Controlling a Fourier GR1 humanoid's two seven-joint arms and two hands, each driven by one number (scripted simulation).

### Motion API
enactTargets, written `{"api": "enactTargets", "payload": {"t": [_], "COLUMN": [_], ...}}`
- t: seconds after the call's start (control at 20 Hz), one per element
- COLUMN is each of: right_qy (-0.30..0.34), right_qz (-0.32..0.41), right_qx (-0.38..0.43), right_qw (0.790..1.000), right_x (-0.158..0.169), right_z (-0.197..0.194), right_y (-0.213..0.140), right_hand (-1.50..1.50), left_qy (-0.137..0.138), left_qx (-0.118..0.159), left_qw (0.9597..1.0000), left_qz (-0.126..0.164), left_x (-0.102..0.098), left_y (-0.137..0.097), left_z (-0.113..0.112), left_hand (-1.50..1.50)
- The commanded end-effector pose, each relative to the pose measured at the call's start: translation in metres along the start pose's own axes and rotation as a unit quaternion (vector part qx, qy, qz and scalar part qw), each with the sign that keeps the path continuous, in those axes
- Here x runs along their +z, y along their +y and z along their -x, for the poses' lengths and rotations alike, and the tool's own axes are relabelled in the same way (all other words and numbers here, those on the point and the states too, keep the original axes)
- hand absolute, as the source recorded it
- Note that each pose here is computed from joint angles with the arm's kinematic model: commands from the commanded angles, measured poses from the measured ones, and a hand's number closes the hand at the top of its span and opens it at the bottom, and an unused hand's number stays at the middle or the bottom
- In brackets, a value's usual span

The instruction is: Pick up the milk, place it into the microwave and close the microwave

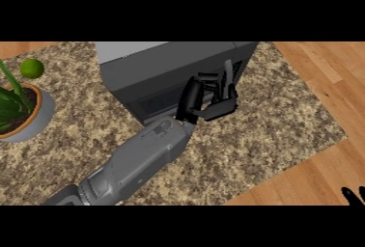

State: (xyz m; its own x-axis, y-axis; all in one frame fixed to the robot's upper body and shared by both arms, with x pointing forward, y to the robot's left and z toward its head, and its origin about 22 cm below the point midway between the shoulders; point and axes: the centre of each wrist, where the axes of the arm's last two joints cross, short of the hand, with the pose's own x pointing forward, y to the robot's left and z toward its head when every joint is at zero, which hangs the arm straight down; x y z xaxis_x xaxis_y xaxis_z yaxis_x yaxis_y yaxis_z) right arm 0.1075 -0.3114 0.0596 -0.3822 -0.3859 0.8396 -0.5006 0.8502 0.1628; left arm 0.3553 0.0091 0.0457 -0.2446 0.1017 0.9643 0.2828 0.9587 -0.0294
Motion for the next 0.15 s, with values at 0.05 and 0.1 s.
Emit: {"api": "enactTargets", "payload": {"t": [0.05, 0.1], "right_qy": [0.006, 0.004], "right_qz": [-0.019, -0.01], "right_qx": [-0.009, -0.011], "right_qw": [1.0, 1.0], "right_x": [0.0001, 0.002], "right_z": [-0.0055, -0.0056], "right_y": [-0.0005, -0.0006], "right_hand": [-1.5, -1.5], "left_qy": [0.004, 0.003], "left_qx": [-0.007, -0.008], "left_qw": [1.0, 0.9999], "left_qz": [-0.006, -0.007], "left_x": [-0.0183, -0.0157], "left_y": [0.0038, 0.0049], "left_z": [-0.009, -0.0054], "left_hand": [1.5, 1.5]}}
